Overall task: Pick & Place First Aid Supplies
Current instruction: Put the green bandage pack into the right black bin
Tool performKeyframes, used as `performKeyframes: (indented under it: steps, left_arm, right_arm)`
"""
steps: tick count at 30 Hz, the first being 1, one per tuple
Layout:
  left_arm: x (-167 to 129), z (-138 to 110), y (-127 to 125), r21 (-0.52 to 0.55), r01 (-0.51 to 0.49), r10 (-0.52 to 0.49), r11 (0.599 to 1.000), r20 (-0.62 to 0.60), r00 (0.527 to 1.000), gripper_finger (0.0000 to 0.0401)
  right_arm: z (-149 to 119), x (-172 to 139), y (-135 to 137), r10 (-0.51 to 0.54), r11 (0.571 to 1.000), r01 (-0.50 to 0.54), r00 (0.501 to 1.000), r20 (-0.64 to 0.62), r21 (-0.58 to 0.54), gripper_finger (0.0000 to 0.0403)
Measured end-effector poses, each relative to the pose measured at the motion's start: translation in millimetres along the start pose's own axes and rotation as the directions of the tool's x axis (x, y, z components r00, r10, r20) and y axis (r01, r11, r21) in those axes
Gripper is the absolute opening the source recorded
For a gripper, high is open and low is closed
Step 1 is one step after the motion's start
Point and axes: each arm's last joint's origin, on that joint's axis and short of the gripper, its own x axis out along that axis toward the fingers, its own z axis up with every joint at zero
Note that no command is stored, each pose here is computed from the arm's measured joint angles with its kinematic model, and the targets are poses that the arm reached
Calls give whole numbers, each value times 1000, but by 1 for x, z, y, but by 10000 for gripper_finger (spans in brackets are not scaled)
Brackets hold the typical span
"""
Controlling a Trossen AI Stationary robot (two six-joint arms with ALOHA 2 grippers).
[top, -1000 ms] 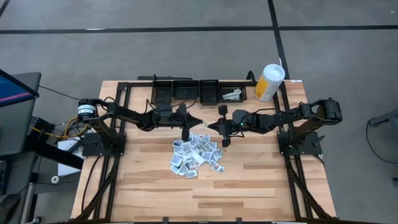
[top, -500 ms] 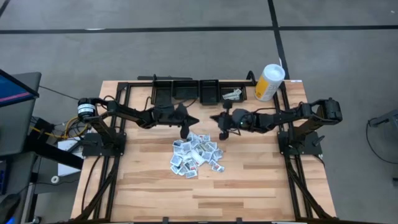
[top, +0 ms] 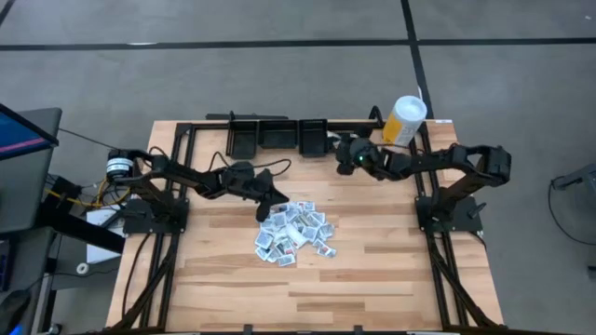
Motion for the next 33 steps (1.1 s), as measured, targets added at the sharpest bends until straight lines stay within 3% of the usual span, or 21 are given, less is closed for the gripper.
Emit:
performKeyframes:
  steps: [5, 13, 18, 29, 33]
  left_arm:
    - [-6, -1, -13, 66, 43, -44, 997, 14, 999, 16]
    - [-5, -3, -26, 91, 88, -89, 992, 8, 996, 16]
    - [-4, -4, -29, 95, 103, -104, 990, 4, 995, 16]
    - [-4, -4, -29, 94, 97, -98, 991, 4, 995, 16]
    - [-4, -4, -29, 94, 97, -98, 991, 4, 995, 16]
  right_arm:
    - [-16, 12, -10, 75, 997, -75, 996, -45, 2, 0]
    - [-22, 16, -15, 65, 998, -63, 995, -72, 28, 0]
    - [-26, 18, -18, 61, 993, -51, 994, -91, 105, 4]
    - [-31, 18, -17, 85, 984, -63, 988, -131, 165, 94]
    - [-26, 16, -14, 88, 986, -71, 990, -109, 152, 109]
